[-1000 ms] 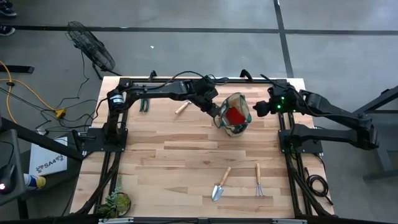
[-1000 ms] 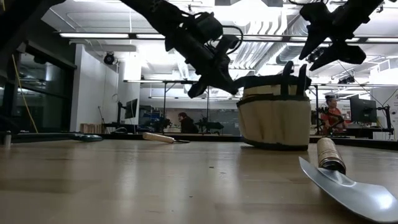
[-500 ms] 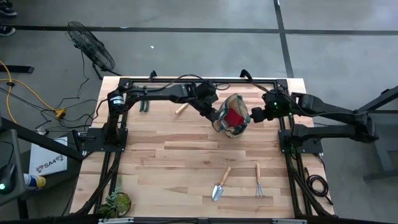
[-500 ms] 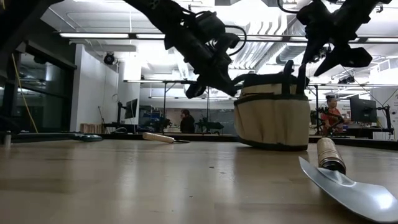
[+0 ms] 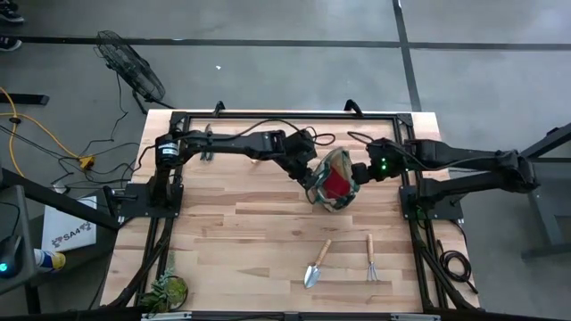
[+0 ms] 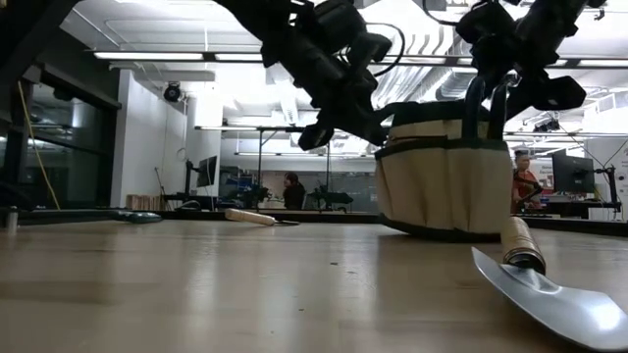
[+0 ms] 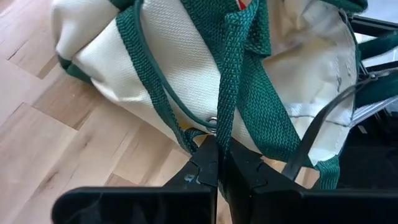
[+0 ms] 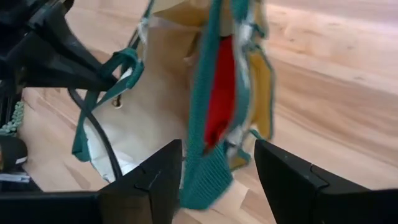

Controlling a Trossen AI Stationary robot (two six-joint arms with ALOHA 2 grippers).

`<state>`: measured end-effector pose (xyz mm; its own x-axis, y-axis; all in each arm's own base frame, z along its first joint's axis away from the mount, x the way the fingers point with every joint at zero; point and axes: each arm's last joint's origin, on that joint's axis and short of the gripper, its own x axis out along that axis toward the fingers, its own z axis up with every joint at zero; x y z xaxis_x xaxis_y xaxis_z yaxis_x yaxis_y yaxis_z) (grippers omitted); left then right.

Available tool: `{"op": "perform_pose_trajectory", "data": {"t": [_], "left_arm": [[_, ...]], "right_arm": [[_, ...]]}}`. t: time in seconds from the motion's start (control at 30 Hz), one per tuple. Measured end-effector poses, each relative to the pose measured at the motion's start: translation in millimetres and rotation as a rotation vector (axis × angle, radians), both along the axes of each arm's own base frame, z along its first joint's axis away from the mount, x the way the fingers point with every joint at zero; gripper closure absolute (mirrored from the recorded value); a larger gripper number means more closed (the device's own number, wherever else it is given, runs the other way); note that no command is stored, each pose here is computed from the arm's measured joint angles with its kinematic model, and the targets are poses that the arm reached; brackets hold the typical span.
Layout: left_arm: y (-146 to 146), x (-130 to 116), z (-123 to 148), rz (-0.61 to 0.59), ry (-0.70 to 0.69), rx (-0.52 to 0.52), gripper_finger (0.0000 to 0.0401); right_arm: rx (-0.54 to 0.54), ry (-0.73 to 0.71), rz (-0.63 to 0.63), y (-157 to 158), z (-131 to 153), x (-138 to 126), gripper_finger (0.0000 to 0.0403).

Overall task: Pick & Place Garden tools in Gardening bag
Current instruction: Adjust the gardening bag

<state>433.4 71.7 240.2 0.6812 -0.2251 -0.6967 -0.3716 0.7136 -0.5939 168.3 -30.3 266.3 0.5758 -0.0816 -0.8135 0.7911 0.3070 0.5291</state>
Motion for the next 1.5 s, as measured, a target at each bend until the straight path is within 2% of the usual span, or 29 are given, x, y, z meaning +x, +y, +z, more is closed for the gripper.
{"op": "perform_pose_trajectory", "data": {"t": [0.47, 0.73, 0.87, 1.13, 1.5], "left_arm": [[0.8, 0.0, -0.3, 0.002, 0.0, 0.002, 0.04], [1.1, 0.5, 0.0, 0.0, -0.007, 0.003, 0.04], [1.0, 0.5, 0.0, -0.002, -0.008, 0.002, 0.04], [1.0, 0.6, -0.1, -0.003, -0.008, 0.001, 0.04], [-12.0, 5.7, 3.5, -0.058, -0.06, -0.042, 0.04]], "right_arm": [[0.064, 0.114, -0.007, 26.2, -14.7, 12.5, 0.021], [0.021, 0.139, -0.032, 26.9, -18.5, 15.3, 0.0216], [0.016, 0.152, -0.029, 26.7, -20.3, 16.6, 0.0254], [-0.027, 0.161, 0.033, 23.5, -20.4, 16.7, 0.0386], [-0.087, 0.178, 0.101, 0.8, -20.5, 14.5, 0.0397]]}}
